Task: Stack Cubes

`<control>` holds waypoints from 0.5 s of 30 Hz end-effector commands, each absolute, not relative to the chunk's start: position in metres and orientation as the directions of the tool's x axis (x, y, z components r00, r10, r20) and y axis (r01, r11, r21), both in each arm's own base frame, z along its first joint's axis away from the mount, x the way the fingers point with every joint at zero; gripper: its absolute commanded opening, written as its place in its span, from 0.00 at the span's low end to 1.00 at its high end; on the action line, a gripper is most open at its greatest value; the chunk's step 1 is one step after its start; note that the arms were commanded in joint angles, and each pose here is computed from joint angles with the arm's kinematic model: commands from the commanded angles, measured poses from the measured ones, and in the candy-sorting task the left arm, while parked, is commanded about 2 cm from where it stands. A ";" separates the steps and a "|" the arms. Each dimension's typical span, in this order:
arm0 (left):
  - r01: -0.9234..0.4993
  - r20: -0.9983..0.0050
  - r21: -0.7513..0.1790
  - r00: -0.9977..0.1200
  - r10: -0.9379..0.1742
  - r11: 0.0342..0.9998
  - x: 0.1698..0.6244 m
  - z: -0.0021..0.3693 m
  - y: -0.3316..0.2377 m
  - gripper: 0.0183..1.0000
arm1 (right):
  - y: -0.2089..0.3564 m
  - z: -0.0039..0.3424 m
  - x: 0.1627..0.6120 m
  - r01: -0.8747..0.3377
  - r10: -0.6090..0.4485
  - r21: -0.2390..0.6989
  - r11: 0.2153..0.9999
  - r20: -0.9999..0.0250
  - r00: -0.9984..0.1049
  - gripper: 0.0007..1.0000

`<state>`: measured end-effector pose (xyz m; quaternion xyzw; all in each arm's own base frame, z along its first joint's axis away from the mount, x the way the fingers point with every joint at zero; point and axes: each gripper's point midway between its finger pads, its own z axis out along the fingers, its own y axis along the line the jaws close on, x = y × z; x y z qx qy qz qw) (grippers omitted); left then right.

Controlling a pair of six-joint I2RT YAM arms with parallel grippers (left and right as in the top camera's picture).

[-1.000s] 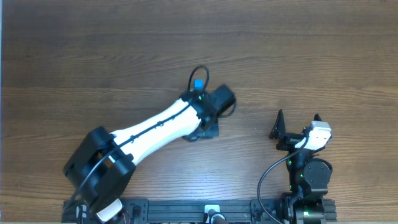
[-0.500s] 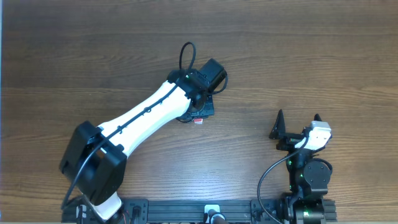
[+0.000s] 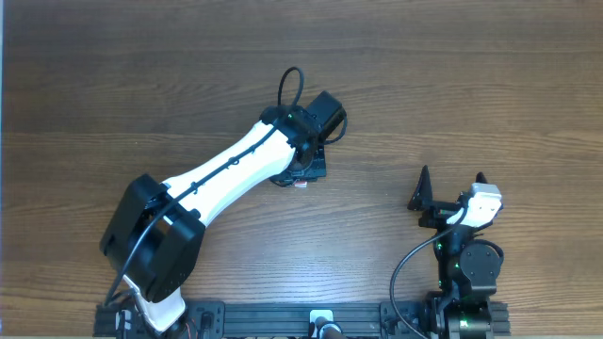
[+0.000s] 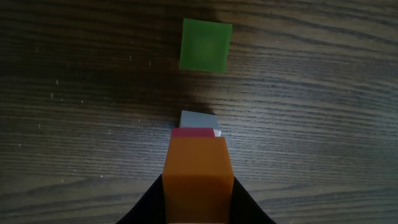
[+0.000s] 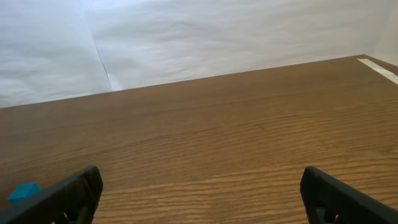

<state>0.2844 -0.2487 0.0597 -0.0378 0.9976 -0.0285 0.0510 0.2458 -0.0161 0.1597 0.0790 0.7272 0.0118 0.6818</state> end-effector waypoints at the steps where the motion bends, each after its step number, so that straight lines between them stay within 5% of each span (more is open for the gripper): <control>1: -0.056 -0.089 -0.068 -0.994 -0.062 0.996 0.286 0.057 -0.252 0.07 | -0.016 0.158 0.246 0.095 0.133 0.127 0.987 -0.990 -0.056 0.99; 15: -0.033 -0.061 -0.063 -0.997 -0.036 0.997 0.279 0.057 -0.251 0.08 | -0.016 0.158 0.246 0.095 0.133 0.127 0.987 -0.990 -0.056 0.99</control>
